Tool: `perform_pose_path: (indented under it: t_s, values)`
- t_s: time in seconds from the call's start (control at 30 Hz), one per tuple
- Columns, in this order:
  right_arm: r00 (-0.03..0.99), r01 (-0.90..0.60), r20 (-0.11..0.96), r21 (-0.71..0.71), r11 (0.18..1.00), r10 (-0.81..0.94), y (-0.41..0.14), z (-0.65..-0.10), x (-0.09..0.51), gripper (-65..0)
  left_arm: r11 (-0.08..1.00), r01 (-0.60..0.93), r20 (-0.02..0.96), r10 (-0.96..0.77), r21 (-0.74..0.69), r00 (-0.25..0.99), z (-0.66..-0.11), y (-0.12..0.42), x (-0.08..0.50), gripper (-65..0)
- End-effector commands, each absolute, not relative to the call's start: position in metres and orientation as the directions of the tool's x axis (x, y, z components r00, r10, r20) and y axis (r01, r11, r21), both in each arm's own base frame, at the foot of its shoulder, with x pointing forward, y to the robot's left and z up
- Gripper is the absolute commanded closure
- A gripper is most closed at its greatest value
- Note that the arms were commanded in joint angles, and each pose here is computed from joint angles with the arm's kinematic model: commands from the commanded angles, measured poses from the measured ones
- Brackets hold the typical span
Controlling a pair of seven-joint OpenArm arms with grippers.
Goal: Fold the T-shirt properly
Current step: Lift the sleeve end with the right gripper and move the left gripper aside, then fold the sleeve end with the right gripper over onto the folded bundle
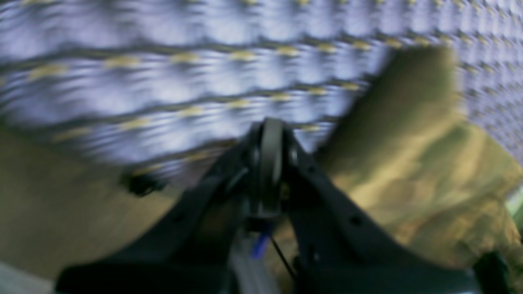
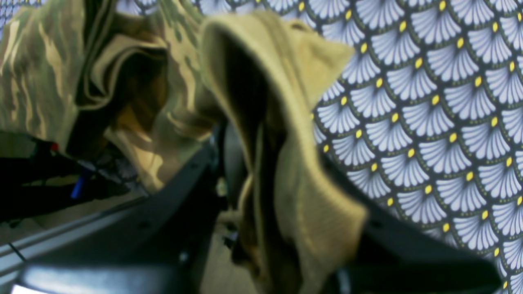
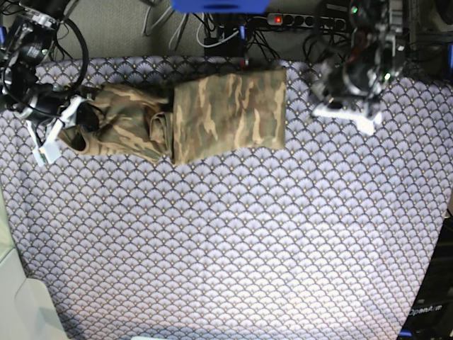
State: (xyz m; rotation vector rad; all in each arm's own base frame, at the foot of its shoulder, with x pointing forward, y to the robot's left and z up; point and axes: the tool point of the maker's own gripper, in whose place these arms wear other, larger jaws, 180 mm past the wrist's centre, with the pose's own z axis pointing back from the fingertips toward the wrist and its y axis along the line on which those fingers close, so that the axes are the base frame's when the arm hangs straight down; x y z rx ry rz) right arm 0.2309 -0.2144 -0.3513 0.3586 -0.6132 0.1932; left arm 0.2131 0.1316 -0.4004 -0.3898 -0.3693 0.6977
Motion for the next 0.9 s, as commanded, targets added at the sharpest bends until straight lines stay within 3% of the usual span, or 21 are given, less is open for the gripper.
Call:
perform_pose_path:
  t_s: [0.0, 0.37, 0.87]
  values:
    - [0.768, -0.301, 0.637, 0.261, 0.917, 0.071, -0.212, -0.339, 0.240, -9.4, 0.696, -0.526, 0.199, 0.676, -0.489, 0.710, -0.396, 0.124, 0.223, 0.0]
    - [0.671, -0.397, 0.728, 0.194, 0.897, 0.140, -0.184, -0.302, 0.246, -9.5, 0.698, -0.521, 0.095, 0.637, -0.492, 0.765, -0.427, 0.079, 0.239, 0.0]
    - [0.618, -0.626, 0.749, 0.285, 0.726, 0.239, -0.086, -0.302, 0.242, -9.6, 0.717, -0.509, 0.137, 0.632, -0.476, 0.763, -0.424, 0.094, 0.250, 0.0]
